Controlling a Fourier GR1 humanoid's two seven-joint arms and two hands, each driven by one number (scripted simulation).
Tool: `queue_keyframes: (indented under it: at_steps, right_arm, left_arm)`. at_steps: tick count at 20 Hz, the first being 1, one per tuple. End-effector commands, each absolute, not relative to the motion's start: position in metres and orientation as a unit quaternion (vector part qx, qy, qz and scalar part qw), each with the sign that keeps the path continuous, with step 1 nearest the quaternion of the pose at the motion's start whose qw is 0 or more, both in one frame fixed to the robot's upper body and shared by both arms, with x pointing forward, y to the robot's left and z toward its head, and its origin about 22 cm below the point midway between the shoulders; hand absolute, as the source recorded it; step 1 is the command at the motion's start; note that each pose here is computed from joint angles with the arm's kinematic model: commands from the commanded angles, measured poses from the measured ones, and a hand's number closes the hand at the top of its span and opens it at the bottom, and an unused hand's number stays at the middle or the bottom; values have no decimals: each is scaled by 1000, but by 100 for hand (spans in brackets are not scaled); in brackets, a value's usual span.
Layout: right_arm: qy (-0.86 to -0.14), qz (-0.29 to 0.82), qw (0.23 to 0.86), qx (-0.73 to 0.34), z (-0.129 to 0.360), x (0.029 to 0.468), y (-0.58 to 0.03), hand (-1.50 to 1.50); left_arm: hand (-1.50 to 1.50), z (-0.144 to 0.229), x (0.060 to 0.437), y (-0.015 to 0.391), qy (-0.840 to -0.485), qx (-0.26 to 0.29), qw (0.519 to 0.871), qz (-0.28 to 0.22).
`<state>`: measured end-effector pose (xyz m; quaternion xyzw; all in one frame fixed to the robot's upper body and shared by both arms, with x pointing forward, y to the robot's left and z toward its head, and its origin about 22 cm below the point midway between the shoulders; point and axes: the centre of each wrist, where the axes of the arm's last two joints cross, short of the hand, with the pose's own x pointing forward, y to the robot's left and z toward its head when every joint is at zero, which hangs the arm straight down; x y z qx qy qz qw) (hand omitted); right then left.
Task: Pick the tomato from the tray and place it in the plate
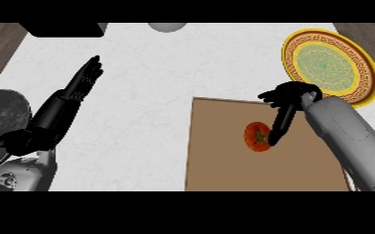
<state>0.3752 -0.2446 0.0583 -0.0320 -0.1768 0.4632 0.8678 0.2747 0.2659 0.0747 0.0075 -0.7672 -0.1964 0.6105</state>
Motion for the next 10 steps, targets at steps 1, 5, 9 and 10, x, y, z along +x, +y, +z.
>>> queue_keyframes:
  at_steps: [1, 5, 9, 10]
  right_arm:
    - [-130, 483, 865, -29, 55, 364, -221, -150]
    - [-114, 493, 862, -17, 41, 365, -218, -150]
    - [-97, 499, 861, -9, 23, 356, -222, -150]
    - [-96, 514, 852, -13, 22, 348, -218, -150]
  left_arm:
    - [0, 79, 269, 273, -763, 11, 616, -194]
    - [0, 80, 278, 260, -768, 13, 611, -192]
    - [0, 88, 273, 271, -769, 8, 608, -199]
    - [0, 70, 270, 266, -765, 13, 612, -201]
